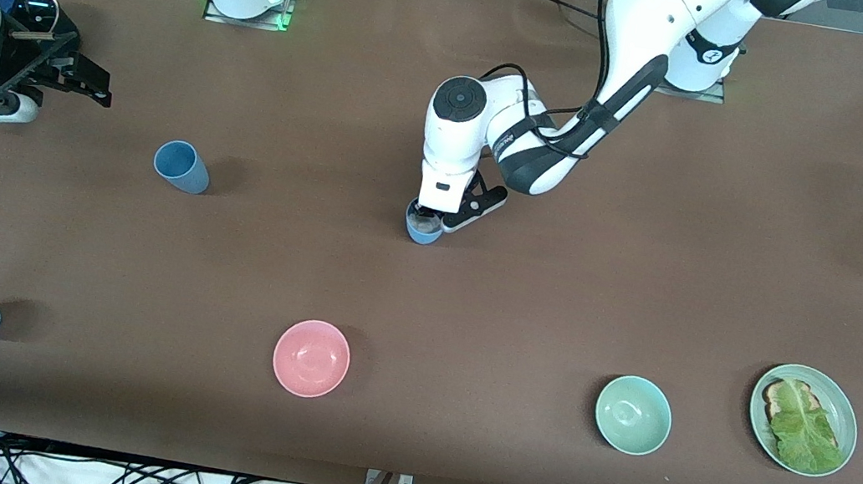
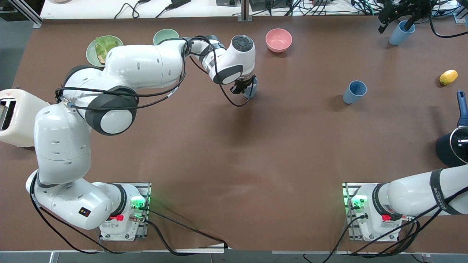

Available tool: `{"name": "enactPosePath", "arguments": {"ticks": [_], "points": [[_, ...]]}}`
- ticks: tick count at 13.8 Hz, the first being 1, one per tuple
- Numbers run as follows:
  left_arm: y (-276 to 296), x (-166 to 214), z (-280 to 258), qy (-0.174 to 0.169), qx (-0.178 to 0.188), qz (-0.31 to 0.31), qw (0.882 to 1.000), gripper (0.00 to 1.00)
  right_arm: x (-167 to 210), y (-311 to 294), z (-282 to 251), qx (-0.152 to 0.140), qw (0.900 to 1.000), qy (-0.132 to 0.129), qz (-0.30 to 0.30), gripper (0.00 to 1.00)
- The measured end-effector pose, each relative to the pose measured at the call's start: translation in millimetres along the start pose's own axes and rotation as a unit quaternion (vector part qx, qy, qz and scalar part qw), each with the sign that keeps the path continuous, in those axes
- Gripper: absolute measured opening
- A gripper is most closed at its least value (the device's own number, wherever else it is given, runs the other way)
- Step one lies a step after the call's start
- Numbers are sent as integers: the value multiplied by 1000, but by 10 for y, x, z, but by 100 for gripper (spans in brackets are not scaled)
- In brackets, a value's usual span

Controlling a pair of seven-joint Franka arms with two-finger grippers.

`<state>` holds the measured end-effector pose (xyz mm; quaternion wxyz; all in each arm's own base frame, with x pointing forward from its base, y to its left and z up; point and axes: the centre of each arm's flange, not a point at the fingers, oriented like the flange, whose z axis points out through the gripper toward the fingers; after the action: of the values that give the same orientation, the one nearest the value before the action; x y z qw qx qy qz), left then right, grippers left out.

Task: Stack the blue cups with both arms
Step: 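Open the left gripper while the right gripper reaches the empty cup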

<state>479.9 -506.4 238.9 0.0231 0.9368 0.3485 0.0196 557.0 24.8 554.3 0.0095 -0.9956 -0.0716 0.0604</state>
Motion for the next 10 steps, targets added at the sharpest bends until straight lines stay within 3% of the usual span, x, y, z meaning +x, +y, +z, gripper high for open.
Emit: {"name": "enactPosePath", "arguments": {"ticks": [2, 5, 7, 8, 10], "points": [[1, 2, -1, 0, 0, 0, 1000, 7, 9, 4, 90, 0, 1000, -2, 0, 100], [1, 9, 0, 0, 0, -1, 1000, 31, 36, 19, 337, 1, 1000, -6, 1, 100], [1, 13, 2, 1, 0, -1, 1000, 35, 44, 40, 564, -2, 1000, -11, 2, 100], [1, 15, 2, 1, -1, -1, 1000, 42, 48, 64, 705, -4, 1000, -12, 3, 100], [7, 17, -4, 1, -2, -1, 1000, 61, 47, 152, 967, -10, 1000, -15, 8, 100]]}}
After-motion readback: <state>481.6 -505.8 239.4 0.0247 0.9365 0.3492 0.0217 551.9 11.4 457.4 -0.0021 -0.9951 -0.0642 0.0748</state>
